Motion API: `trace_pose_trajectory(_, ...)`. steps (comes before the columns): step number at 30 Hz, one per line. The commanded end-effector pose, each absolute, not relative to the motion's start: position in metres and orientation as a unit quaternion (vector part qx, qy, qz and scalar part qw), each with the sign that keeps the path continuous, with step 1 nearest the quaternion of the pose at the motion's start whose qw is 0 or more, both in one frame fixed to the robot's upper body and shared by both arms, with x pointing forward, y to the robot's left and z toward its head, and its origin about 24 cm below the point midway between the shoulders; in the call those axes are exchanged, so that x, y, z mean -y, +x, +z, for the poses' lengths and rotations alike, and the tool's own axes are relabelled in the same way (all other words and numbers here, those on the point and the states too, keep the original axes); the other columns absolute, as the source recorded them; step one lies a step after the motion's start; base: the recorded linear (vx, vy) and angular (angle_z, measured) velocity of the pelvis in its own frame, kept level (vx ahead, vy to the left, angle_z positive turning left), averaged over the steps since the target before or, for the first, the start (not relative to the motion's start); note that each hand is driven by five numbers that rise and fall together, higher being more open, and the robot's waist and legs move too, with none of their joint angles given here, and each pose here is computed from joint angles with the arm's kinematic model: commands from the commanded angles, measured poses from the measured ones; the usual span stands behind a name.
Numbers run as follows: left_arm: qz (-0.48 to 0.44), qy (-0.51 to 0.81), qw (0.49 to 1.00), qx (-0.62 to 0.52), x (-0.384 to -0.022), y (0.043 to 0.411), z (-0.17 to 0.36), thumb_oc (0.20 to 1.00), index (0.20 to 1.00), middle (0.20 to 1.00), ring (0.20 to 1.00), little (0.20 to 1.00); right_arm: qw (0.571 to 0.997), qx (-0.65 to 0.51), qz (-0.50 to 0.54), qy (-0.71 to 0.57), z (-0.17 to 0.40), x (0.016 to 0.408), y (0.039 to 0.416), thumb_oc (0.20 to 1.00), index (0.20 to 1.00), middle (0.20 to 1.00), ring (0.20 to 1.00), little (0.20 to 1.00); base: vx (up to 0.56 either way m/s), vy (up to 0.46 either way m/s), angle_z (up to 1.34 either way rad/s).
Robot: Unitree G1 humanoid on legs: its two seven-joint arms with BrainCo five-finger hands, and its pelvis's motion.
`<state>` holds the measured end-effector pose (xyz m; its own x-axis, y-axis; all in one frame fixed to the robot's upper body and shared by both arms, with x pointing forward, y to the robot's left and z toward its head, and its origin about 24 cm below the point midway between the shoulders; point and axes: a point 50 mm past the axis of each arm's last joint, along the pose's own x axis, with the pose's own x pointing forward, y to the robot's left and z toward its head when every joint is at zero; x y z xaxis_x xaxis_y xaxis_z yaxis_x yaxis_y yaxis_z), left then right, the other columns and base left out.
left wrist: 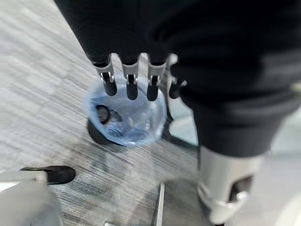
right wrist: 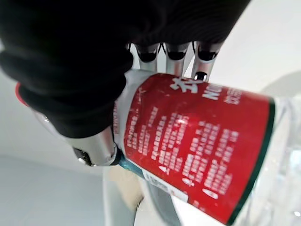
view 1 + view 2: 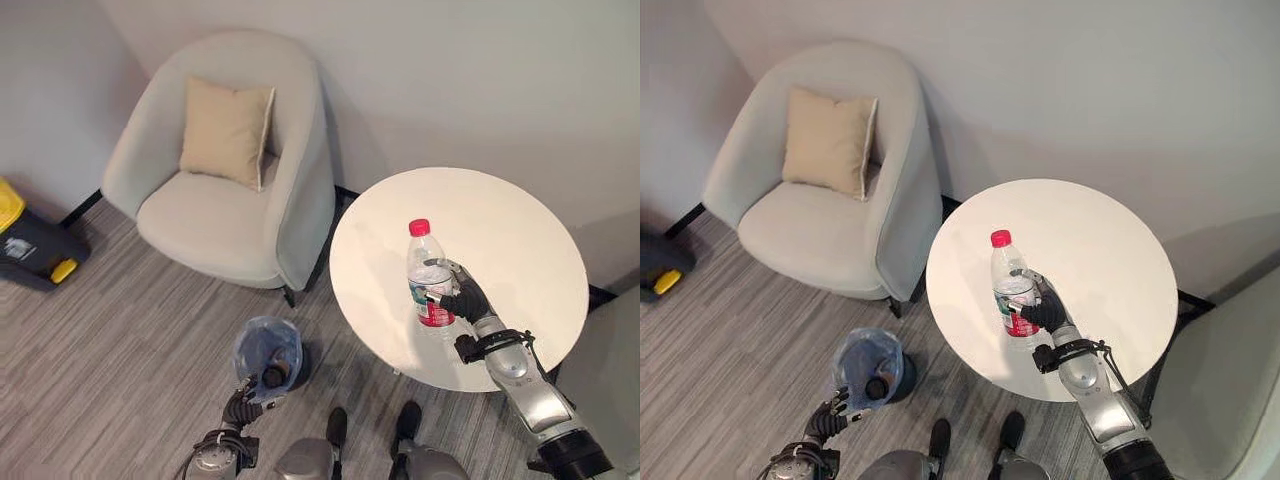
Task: Gather garbage on tea table into small bin, then transfer packed bag to large trash can.
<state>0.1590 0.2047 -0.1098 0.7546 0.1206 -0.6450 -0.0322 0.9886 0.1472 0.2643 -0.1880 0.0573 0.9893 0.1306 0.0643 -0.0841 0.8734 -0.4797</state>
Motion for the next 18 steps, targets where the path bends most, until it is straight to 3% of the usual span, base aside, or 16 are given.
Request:
trace_pose_trajectory(1, 0.047, 0.085, 0.935, -0.340, -0.216, 0.161, -0.106, 1.000, 1.000, 1.000, 1.000, 1.000, 0.955, 0.181, 0.075, -0.224, 0.105, 0.165, 0.271, 0.200, 0.200, 0.200, 0.200, 0.200, -0.06, 0.046, 0.44)
trace_pose_trajectory(11, 0.020, 0.105, 0.933, -0.344, -0.211, 0.157, -0.108, 1.000, 1.000, 1.000, 1.000, 1.000, 0.947, 0.183, 0.063, -0.256, 0.109, 0.167, 0.277, 0.200, 0.200, 0.200, 0.200, 0.200, 0.08, 0.133, 0.97)
trace_pose_trajectory(18, 0.013, 0.126, 0.930, -0.344, -0.217, 0.161, -0.106, 1.000, 1.000, 1.000, 1.000, 1.000, 0.947, 0.186, 0.073, -0.250, 0.109, 0.159, 0.277, 0.200, 0.200, 0.200, 0.200, 0.200, 0.12, 0.196, 0.32)
